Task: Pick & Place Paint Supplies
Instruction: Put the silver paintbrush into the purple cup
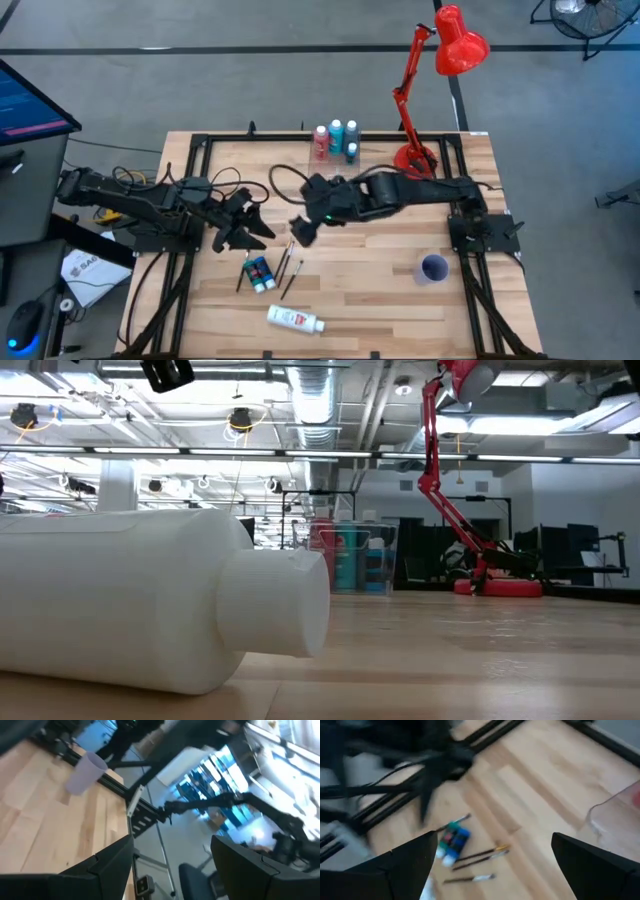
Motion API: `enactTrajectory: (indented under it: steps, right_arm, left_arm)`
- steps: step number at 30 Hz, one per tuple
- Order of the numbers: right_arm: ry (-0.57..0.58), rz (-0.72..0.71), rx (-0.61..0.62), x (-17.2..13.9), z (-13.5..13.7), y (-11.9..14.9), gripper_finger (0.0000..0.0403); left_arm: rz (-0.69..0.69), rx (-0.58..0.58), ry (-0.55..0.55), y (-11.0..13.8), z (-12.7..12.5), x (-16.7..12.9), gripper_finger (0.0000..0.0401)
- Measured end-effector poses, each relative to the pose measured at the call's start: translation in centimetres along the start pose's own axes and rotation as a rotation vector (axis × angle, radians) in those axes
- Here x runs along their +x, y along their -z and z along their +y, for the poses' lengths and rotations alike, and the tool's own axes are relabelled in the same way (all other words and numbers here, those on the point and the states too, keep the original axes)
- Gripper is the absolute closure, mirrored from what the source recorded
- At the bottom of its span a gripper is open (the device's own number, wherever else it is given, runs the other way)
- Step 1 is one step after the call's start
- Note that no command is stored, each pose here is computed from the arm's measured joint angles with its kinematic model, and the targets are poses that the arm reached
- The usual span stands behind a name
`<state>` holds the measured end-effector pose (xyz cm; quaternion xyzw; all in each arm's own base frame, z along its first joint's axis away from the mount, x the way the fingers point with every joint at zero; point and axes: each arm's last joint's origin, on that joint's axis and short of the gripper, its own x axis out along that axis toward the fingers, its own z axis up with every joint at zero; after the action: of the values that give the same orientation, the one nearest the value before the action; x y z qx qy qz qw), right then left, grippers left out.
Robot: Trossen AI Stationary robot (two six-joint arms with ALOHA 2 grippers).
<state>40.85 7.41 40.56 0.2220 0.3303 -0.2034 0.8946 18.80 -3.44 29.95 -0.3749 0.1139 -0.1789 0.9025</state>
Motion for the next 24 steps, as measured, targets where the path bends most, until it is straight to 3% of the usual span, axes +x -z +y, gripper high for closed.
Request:
enactTrajectory:
  steps: [5, 11, 17, 24]
  right_arm:
    - [-0.075, -0.017, -0.056, -3.4, 1.4, 1.0, 0.0019]
    - [-0.147, 0.027, -0.184, -5.6, 4.4, 4.5, 0.0019]
    - [-0.16, 0.1, -0.299, -7.0, 6.0, 7.8, 0.0019]
    - [-0.114, 0.0, -0.273, -8.5, 7.4, 9.9, 0.0019]
  left_arm:
    - [-0.045, -0.032, -0.038, -0.1, 0.0, 0.1, 0.0142]
    - [-0.031, -0.074, -0.096, 1.2, 0.1, 1.6, 0.0142]
    - [0.027, -0.053, -0.279, 4.5, 1.3, 4.9, 0.0142]
    - [0.201, -0.07, -0.396, 8.9, 3.1, 8.5, 0.0142]
